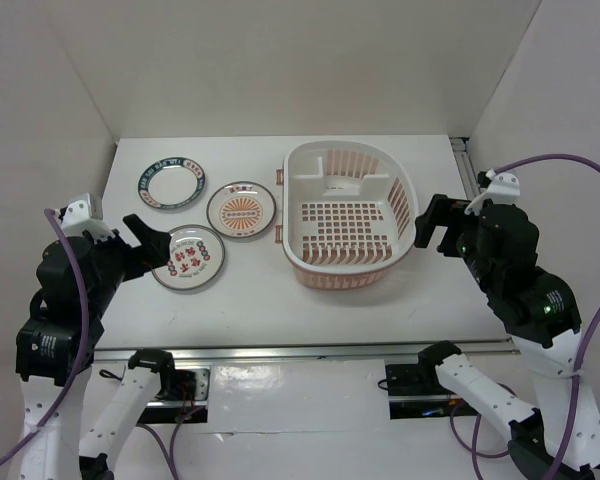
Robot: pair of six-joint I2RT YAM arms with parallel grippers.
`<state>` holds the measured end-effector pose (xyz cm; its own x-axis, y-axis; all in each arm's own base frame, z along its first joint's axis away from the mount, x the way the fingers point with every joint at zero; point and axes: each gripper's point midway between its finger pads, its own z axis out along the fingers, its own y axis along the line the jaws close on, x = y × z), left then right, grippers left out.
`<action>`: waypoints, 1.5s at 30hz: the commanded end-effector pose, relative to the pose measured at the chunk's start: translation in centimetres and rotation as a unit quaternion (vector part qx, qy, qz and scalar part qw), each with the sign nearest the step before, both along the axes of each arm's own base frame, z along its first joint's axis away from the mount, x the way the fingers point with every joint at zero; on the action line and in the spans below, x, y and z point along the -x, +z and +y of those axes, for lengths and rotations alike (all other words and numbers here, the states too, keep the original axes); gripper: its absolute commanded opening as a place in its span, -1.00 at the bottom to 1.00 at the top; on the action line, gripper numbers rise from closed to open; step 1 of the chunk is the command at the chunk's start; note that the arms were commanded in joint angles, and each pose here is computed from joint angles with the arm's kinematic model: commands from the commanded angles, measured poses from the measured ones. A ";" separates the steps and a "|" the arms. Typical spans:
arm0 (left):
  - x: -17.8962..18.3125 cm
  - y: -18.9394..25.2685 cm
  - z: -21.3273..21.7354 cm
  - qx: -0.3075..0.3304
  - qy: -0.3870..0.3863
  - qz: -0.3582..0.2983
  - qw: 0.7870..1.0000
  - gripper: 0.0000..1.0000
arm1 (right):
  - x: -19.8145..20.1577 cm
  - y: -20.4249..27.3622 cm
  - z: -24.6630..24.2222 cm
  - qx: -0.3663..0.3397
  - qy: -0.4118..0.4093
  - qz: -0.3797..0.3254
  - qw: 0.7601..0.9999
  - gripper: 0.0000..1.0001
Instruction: Load the plates into the dish rack
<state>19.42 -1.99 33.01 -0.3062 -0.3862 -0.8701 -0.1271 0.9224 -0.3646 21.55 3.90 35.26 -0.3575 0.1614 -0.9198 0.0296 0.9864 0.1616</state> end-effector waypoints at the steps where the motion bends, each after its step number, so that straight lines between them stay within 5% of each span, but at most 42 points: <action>1: -0.1 0.8 0.2 -0.007 0.003 -0.017 1.000 1.00 | 0.2 0.3 -0.4 0.005 -0.007 -0.007 1.000 1.00; 12: -0.3 0.7 0.0 0.000 0.000 -0.024 1.000 1.00 | 0.3 1.6 1.3 -0.016 0.042 -0.038 0.998 1.00; 24: -11.0 -4.5 -4.4 0.109 -0.040 0.037 0.993 1.00 | -0.7 4.0 8.3 -0.098 0.201 -0.094 0.970 1.00; 34: -19.0 -10.3 6.6 0.221 0.136 0.074 0.963 1.00 | 0.9 5.6 9.5 -0.089 0.268 -0.112 0.953 1.00; 45: -24.3 -18.1 11.7 0.283 0.166 0.092 0.940 0.97 | 1.8 5.0 10.5 -0.095 0.301 -0.107 0.943 1.00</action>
<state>41.21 9.14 14.53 -0.2307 -0.8646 -0.4464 -0.5456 0.4948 -0.6763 19.86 13.88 38.70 -0.3076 0.1554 -0.9387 -0.5331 0.7890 0.3053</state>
